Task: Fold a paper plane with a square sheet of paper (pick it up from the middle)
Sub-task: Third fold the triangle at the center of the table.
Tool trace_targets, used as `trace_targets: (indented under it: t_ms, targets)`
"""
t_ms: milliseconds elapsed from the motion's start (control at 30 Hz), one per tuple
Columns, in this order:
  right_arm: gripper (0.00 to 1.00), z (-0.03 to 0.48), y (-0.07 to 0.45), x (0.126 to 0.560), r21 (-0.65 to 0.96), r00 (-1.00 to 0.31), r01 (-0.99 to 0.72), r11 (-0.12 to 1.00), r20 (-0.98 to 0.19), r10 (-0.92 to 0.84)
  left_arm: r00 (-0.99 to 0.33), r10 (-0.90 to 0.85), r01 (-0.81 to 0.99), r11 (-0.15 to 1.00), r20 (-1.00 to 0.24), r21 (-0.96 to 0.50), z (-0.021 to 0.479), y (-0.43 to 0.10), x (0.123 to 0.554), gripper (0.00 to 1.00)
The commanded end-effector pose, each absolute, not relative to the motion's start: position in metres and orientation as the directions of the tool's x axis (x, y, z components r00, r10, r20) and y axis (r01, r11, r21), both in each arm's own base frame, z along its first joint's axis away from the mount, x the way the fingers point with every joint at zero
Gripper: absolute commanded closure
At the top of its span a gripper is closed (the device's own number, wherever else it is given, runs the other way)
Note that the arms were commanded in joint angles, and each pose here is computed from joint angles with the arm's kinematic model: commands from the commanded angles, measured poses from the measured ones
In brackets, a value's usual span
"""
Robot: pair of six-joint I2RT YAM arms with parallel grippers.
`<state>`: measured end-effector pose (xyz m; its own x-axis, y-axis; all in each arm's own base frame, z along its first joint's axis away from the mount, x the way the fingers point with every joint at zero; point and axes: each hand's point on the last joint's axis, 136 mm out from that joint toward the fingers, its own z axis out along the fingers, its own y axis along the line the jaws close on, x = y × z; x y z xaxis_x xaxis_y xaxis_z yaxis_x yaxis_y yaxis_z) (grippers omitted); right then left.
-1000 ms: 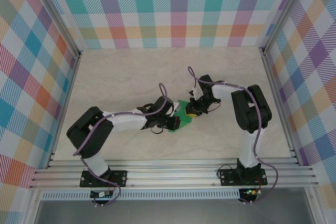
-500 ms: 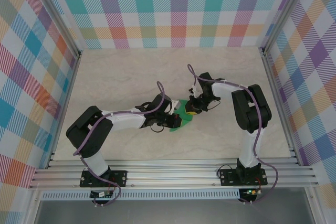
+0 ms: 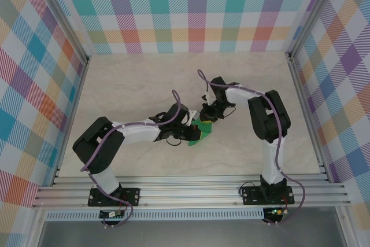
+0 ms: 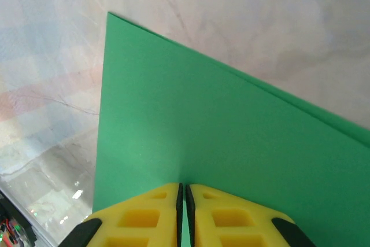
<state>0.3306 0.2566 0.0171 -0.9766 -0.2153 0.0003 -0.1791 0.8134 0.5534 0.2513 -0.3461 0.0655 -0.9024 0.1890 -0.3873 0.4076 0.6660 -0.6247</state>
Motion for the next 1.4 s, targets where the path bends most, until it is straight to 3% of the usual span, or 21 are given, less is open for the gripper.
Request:
trace_targets:
  t_ms: [0, 300, 933, 1367]
  targets:
    - [0.86, 0.004, 0.256, 0.316, 0.521, -0.956, -0.233, 0.821, 0.031, -0.290, -0.904, 0.176, 0.408, 0.631, -0.391, -0.660, 0.078, -0.359, 0.253, 0.98]
    - [0.85, 0.012, 0.263, 0.298, 0.585, -0.915, -0.325, 0.743, 0.003, -0.403, -0.914, 0.153, 0.374, 0.671, -0.375, -0.640, 0.073, -0.360, 0.252, 0.97]
    - [0.85, 0.004, 0.257, 0.298, 0.554, -0.917, -0.317, 0.770, 0.029, -0.398, -0.917, 0.166, 0.354, 0.759, -0.364, -0.547, 0.039, -0.338, 0.258, 0.96]
    - [0.84, 0.006, 0.258, 0.300, 0.554, -0.928, -0.293, 0.779, 0.031, -0.371, -0.923, 0.114, 0.319, 0.763, -0.368, -0.563, 0.032, -0.331, 0.256, 0.95]
